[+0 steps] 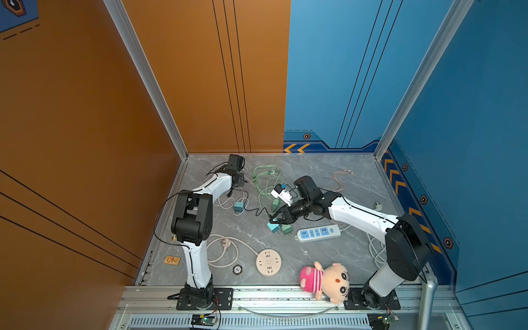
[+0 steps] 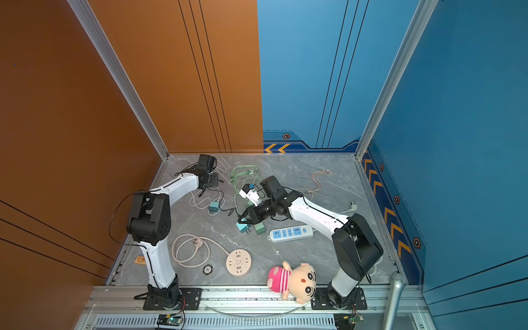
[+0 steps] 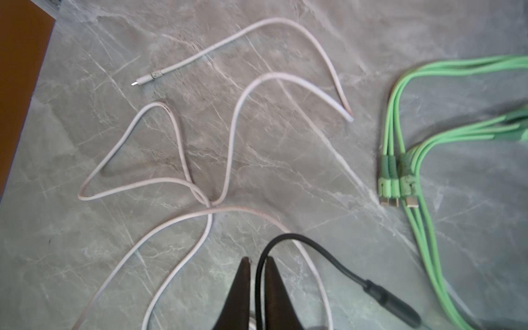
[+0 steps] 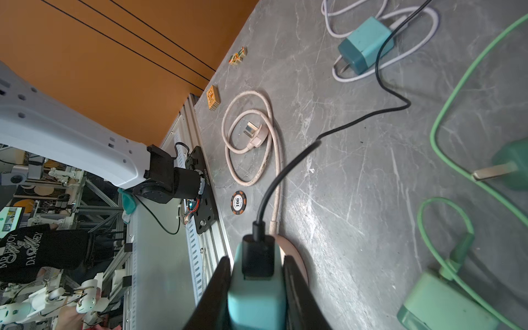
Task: Insert plugs into power strip
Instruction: Pull the power cord.
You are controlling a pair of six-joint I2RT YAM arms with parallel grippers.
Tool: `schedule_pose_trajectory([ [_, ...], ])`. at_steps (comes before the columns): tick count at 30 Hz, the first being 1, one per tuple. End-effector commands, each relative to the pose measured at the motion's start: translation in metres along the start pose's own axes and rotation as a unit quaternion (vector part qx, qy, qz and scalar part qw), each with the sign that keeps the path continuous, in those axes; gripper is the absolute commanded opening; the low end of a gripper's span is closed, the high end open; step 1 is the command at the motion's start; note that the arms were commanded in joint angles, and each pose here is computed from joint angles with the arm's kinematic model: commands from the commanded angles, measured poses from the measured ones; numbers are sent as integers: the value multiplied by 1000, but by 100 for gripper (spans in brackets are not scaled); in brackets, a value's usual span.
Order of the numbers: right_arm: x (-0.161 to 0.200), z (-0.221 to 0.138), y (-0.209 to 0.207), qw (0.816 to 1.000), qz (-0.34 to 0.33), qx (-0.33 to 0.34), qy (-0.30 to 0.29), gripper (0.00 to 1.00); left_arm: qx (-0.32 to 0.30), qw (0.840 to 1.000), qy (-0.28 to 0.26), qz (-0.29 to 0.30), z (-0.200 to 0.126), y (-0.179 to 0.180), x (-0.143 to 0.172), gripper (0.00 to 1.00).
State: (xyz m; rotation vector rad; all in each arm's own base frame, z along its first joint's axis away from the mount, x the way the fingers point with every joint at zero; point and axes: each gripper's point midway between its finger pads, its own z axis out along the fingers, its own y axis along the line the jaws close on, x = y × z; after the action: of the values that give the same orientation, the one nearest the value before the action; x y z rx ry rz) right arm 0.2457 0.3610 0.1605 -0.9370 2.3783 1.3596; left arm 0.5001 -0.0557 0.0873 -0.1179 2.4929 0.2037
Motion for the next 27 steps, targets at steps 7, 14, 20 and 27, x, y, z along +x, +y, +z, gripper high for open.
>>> schedule_pose_trajectory([
  [7, -30, 7, -3, 1000, -4, 11, -29, 0, 12, 1000, -3, 7, -33, -6, -7, 42],
  [14, -34, 7, -7, 999, -1, 20, -37, 0, 55, 997, -48, -13, -119, -6, 16, 48],
  [20, -51, 9, -4, 997, 15, 4, -73, 0, 81, 996, -36, -16, -166, -7, 66, 50],
  [27, -88, 4, 5, 989, 49, -18, -141, 0, 110, 991, -59, -41, -218, -10, 97, 58],
])
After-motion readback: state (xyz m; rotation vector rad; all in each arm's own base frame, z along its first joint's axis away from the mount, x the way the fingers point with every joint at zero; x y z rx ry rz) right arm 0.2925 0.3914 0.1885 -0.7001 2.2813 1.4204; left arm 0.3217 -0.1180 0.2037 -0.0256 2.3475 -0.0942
